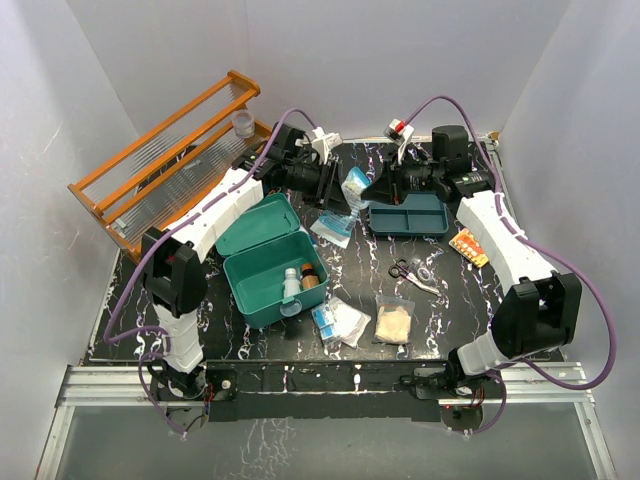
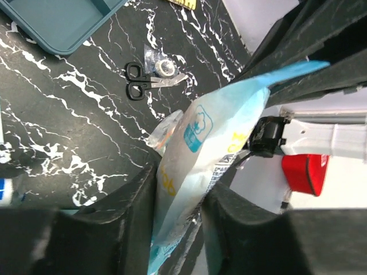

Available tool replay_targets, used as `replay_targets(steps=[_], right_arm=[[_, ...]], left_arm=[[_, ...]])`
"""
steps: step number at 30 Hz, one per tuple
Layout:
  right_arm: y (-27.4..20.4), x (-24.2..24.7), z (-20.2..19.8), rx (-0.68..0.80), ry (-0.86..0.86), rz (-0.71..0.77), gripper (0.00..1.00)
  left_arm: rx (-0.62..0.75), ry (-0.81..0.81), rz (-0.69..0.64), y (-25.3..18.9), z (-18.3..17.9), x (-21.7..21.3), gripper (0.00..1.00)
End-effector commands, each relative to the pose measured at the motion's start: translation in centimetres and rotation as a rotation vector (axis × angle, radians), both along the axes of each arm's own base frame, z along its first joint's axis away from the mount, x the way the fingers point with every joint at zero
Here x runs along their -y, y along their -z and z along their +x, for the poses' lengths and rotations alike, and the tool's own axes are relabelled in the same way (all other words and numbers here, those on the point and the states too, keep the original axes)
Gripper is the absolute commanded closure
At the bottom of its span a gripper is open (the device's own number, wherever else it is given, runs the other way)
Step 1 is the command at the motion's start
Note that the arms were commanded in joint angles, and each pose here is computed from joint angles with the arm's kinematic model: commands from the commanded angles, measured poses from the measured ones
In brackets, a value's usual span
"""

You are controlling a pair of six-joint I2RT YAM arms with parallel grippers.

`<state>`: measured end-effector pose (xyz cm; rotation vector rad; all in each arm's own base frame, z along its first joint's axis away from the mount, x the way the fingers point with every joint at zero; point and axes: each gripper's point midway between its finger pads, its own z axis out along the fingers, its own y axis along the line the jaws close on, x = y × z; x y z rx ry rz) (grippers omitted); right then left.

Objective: Organize the medicine kit

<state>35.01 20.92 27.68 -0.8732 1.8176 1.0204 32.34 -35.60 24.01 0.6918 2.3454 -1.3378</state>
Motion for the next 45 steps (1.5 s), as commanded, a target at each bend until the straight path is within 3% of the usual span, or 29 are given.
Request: replay_targets(steps=[1,4,7,11,14,18,22,29,38,45], right_arm=[[-2.1,-0.4,-0.5,0.061,-0.013,0.046,0.90],[-1.1,-0.1,-0.9,0.021,0.019,0.036,0.77],[-0.1,0.8,-0.7,-0.019,0.105,0.000,0.58],[0.8,2.6,0.6,-0.068,0.285,-0.052,0.52],[-0.1,4.0,2.0,-0.090,0.455,-0.033,0.50],[-1.7,3.8,1.4,-0.122,0.505,0.076,0.48],[-1.3,3.9,0.3,-0.192,0.576,0.184,0.48],[1.1,4.5,-1.2,-0.326,0.696,0.288,0.51],[2.3,4.3,-2.6,-0.387,0.690,0.296,0.53],[4.1,4.6,-3.7,-0.402,0.709,0.307,0.54]], left_arm=[[0.053,0.015,-0.052,-3.3,-1.6,-0.9,0.79],[0.090,0.015,-0.042,-3.4,-1.6,-1.3,0.98],[0.118,0.028,-0.041,-3.8,-2.0,-1.6,1.00],[0.109,0.038,-0.054,-4.6,-3.1,-2.0,1.00],[0.081,0.010,-0.037,-4.7,-4.0,-2.7,1.00],[0.020,-0.118,0.053,-3.6,-5.3,-5.0,0.98],[-0.041,-0.389,0.172,-1.8,-6.3,-9.0,0.97],[-0.120,-0.874,0.240,1.9,-8.1,-16.2,0.95],[-0.213,-1.057,0.257,5.9,-8.2,-17.9,0.95],[-0.190,-1.047,0.315,8.3,-7.5,-18.1,0.95]])
